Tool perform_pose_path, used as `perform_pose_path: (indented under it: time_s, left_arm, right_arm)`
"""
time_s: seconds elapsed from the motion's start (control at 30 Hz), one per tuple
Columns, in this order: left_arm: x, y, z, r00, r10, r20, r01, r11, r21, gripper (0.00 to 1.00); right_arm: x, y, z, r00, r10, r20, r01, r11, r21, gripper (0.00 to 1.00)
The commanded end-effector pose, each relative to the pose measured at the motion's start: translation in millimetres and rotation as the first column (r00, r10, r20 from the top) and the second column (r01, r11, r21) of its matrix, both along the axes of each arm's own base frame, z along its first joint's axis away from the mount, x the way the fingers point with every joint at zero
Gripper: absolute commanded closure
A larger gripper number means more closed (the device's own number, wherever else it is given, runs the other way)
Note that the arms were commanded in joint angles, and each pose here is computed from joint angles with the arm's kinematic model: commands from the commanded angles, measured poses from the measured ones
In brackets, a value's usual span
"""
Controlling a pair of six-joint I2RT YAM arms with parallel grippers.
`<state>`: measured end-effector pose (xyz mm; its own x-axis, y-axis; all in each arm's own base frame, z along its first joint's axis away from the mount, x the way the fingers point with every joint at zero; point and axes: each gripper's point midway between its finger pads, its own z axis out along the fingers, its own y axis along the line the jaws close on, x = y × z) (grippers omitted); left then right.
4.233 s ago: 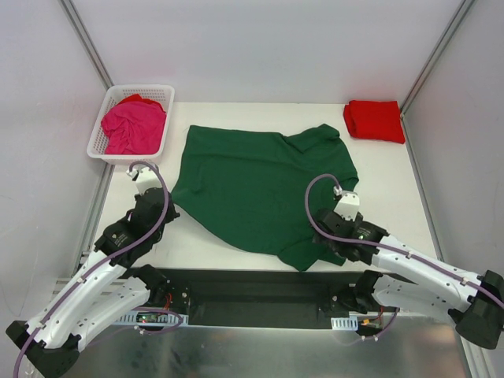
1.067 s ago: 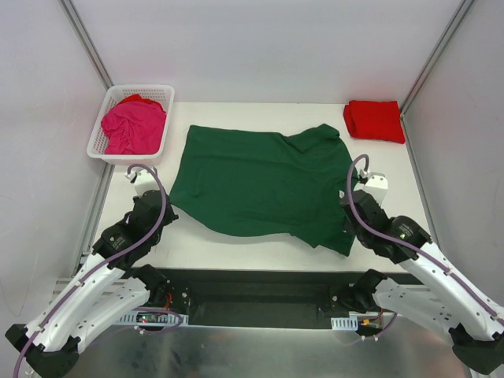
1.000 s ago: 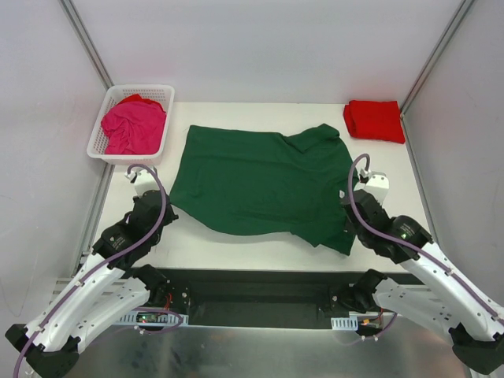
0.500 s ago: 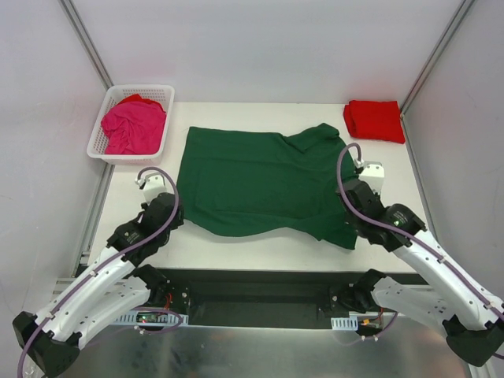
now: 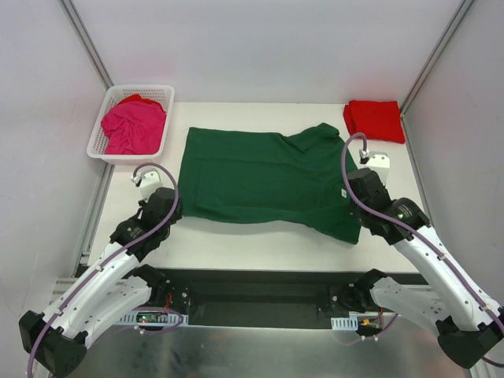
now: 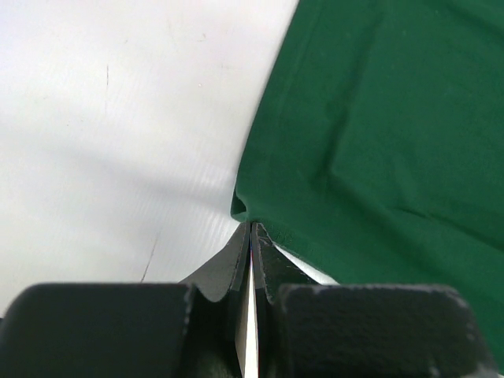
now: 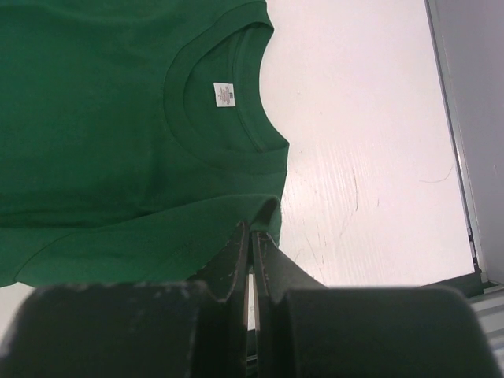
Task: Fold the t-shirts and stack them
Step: Fold the flattened tshirt in 1/3 of the way
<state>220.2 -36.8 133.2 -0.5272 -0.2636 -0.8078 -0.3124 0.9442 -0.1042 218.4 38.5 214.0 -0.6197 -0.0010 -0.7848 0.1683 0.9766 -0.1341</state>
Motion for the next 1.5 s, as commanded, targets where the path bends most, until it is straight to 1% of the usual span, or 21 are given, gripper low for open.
perform_pose_path:
  time_s: [0.0,0.2,0.47,0.7,0.77,1.2,1.47]
  left_arm:
    - [13,6,4,0.999,0.029,0.037,-0.029,1.0,-0.003,1.0]
    - [25,10,4,0.997,0.053,0.048,-0.052,0.999,-0.013,1.0]
    - [43,13,1,0.997,0.063,0.044,-0.064,0.998,0.014,1.0]
    - [64,15,10,0.995,0.072,0.061,-0.074,0.997,0.032,1.0]
    - [70,17,12,0.995,0.077,0.065,-0.079,0.996,0.031,1.0]
    - [103,30,31,0.989,0.11,0.101,-0.111,0.994,0.008,1.0]
    - [116,26,23,0.992,0.098,0.08,-0.099,0.995,0.005,1.0]
  right_arm:
    - [13,3,13,0.999,0.025,0.031,-0.025,1.0,0.008,0.99]
    - [24,1,5,1.0,0.026,0.003,-0.026,1.0,0.014,0.99]
    - [40,1,0,0.999,0.031,-0.007,-0.031,0.999,0.03,0.99]
    - [56,-2,-1,0.999,0.027,-0.024,-0.025,0.999,0.049,0.99]
    - [59,-1,-3,0.998,0.046,-0.039,-0.044,0.998,0.038,0.99]
    - [70,-2,-12,0.997,0.036,-0.066,-0.033,0.998,0.047,0.99]
    - [81,-3,-12,0.998,0.017,-0.064,-0.014,0.999,0.041,0.99]
